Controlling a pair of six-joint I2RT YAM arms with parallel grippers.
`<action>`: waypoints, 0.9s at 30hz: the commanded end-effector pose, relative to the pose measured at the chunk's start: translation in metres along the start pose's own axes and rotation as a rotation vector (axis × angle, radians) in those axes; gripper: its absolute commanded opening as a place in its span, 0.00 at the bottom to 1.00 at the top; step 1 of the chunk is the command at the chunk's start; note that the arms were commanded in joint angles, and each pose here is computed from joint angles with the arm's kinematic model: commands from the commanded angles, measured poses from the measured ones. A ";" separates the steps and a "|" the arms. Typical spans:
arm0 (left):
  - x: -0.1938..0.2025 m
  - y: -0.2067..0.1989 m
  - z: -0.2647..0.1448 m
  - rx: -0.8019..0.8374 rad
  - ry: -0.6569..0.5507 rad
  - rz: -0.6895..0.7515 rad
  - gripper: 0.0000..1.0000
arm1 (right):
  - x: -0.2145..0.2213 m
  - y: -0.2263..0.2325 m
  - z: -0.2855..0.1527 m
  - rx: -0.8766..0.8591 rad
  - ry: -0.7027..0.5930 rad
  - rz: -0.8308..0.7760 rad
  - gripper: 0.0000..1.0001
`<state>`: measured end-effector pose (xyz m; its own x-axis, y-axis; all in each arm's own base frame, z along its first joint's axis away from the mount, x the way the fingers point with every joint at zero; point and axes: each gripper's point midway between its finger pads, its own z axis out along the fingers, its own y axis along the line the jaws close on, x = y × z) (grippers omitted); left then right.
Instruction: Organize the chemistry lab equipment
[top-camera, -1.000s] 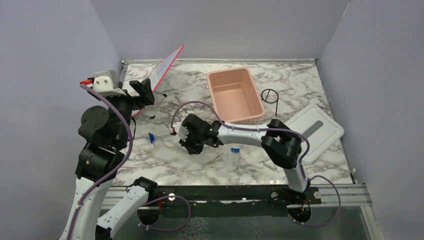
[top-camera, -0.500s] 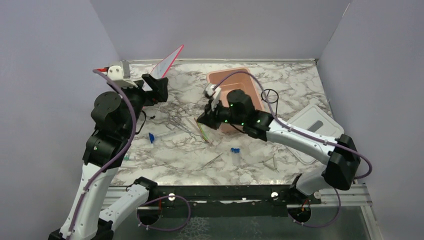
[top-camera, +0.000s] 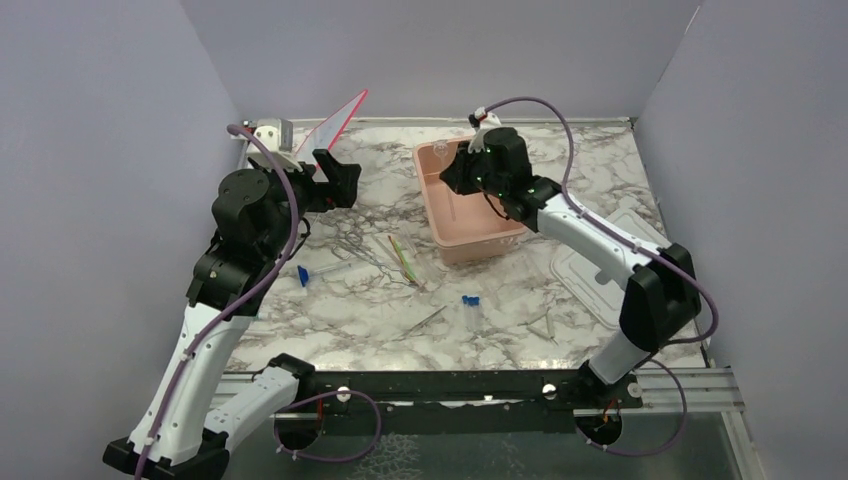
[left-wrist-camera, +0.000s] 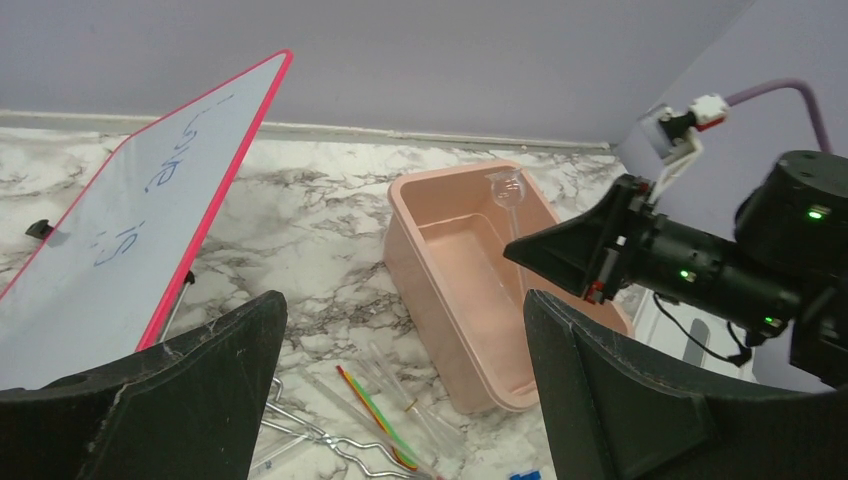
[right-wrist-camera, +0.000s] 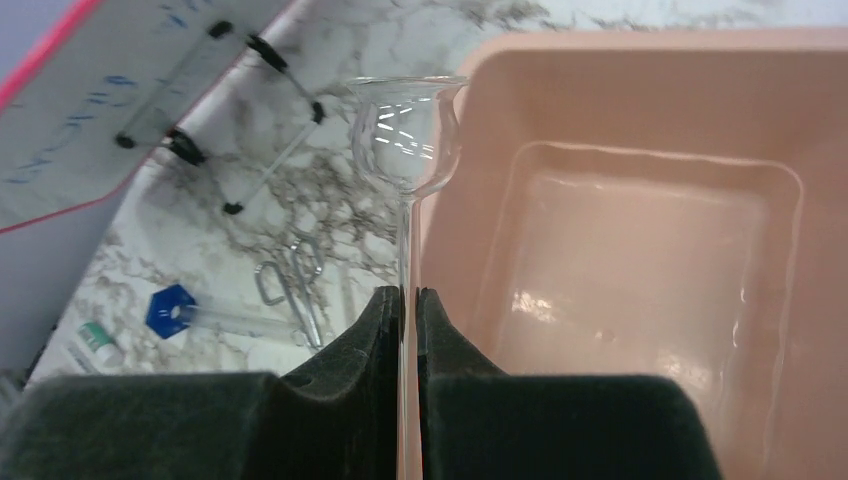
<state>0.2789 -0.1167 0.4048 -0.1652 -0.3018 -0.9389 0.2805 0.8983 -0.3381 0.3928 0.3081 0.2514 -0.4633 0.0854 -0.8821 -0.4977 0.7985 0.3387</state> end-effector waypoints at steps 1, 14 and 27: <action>0.007 -0.005 0.003 0.041 0.007 0.015 0.91 | 0.046 -0.032 0.027 0.128 0.143 0.058 0.07; 0.021 -0.003 0.003 0.048 0.038 0.024 0.94 | 0.125 -0.073 0.078 0.215 0.352 0.095 0.08; 0.024 -0.002 0.004 0.043 0.056 0.031 0.94 | 0.155 -0.082 0.096 0.228 0.435 0.126 0.14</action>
<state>0.2812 -0.1233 0.3777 -0.2184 -0.2636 -0.9396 0.2968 0.8993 -0.3212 0.4284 0.3123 0.0541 -0.7848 -0.0390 -0.6186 -0.2812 0.9118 0.2993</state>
